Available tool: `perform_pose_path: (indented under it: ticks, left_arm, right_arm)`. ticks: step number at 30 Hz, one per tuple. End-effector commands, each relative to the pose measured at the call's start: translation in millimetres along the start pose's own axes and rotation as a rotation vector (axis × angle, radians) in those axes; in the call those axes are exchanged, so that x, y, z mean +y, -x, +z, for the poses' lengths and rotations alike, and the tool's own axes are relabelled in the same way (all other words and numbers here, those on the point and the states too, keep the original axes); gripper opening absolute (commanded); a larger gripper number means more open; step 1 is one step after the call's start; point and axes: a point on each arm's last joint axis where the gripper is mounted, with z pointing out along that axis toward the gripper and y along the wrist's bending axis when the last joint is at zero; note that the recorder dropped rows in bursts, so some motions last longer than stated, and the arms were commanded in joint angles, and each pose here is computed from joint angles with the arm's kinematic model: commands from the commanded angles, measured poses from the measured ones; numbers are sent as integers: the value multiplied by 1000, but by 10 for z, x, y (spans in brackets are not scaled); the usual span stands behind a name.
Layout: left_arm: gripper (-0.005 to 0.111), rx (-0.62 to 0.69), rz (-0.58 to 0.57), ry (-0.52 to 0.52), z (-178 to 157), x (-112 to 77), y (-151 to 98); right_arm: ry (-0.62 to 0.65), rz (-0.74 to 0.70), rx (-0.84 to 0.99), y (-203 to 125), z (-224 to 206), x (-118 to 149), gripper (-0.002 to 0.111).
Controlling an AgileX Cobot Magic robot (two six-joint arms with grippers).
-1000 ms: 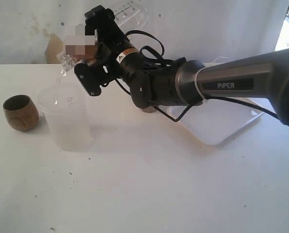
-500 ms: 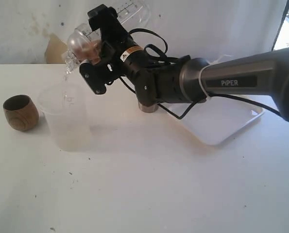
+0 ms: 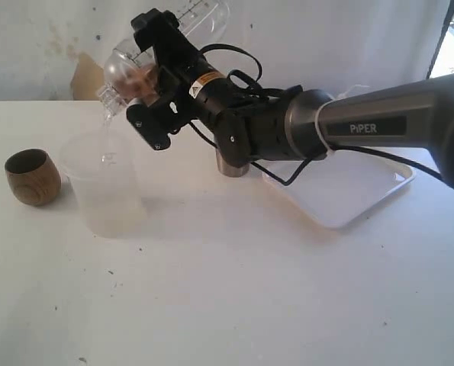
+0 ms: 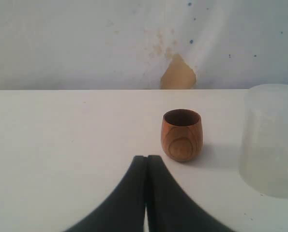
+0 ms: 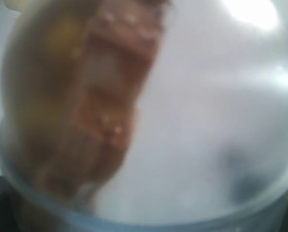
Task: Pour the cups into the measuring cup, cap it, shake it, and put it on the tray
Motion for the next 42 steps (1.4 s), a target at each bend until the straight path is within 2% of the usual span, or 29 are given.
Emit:
perform_pose_path:
  ticks: [1,7,13,24,33,42]
  left_arm:
    - [0,-6,-1,1,1,0,-8]
    - [0,-6,-1,1,1,0,-8]
    - [0,-6,-1,1,1,0,-8]
    - [0,-6,-1,1,1,0,-8]
    - [0,-6,-1,1,1,0,-8]
    - [0,-6,-1,1,1,0,-8]
  right_arm:
    - [-86,-33,40,-99,7,-147,0]
    - [-96,-39,41,-99,6,-156,0]
    - [-176,-92,48,-126,-2,-217,0]
    - [-195,-139,16,-92,-4,-234,0]
    - [-125,-97,35,-164,2,-135,0]
    - [-124,-90,41,-170,2,-135,0]
